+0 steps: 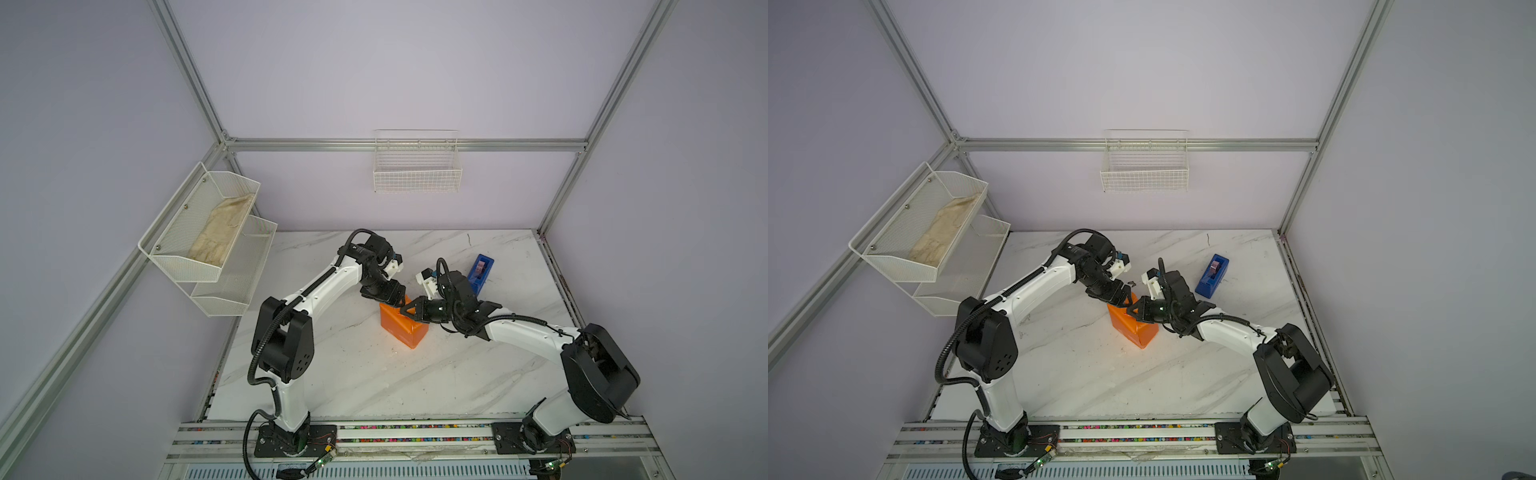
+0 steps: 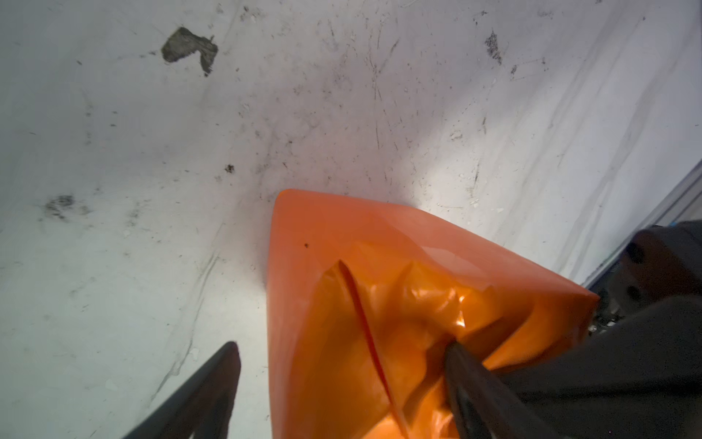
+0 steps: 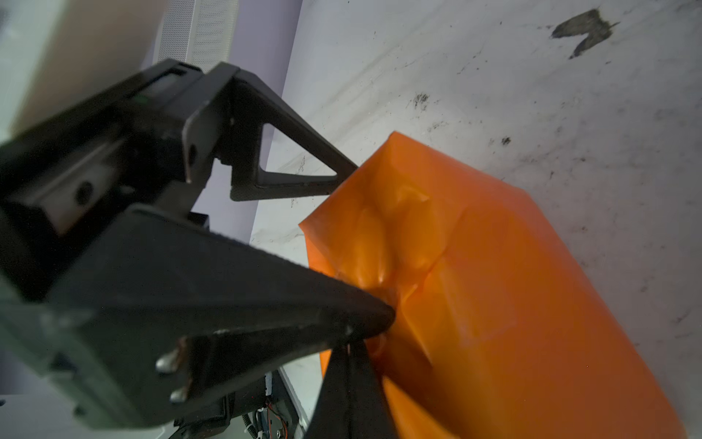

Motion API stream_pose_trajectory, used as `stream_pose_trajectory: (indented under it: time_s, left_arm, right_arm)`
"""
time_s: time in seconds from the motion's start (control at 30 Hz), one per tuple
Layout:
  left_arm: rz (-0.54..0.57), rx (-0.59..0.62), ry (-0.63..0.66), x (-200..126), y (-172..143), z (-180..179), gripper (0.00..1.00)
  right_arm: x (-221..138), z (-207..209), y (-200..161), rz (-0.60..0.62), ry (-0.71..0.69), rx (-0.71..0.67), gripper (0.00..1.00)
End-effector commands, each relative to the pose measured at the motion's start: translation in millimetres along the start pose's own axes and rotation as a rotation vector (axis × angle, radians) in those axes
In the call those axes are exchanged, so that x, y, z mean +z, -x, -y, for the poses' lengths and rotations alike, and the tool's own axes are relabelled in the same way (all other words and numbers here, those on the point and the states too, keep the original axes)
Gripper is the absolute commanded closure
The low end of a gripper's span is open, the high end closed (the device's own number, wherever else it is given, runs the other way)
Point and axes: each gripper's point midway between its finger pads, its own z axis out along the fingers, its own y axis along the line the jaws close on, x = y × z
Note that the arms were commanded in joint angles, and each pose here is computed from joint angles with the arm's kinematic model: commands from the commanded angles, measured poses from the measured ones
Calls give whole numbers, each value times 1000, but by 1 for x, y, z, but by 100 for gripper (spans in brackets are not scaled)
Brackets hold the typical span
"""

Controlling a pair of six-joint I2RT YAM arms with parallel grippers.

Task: Wrap a gift box in wrapping paper
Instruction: Fold the wrapping paper for the gift box.

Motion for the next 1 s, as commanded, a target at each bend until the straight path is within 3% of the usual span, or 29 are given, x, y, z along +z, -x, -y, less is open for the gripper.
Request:
stream_pose_trajectory:
  time_s: [0.0, 0.27, 0.47, 0.63, 0.73, 0.97]
  left_arm:
    - [14, 68, 50, -18, 10, -11, 17]
    - [5, 28, -112, -11, 9, -2, 20]
    - [-18, -6, -152, -1, 0, -8, 33]
    - [-40, -25, -159, 6, -9, -10, 35]
    - [-49, -37, -141, 8, -13, -15, 36]
    - [-57, -58, -143, 13, -18, -17, 38]
  right_arm:
    - [4, 30, -30, -95, -110, 63, 100]
    - [4, 28, -29, -97, -109, 60, 100]
    - [3, 24, -25, -90, -106, 53, 97]
    - [-18, -6, 5, 5, -96, 59, 82]
    - [-43, -19, 20, 84, -117, 111, 64]
    - [-95, -2, 1, 178, -239, 286, 43]
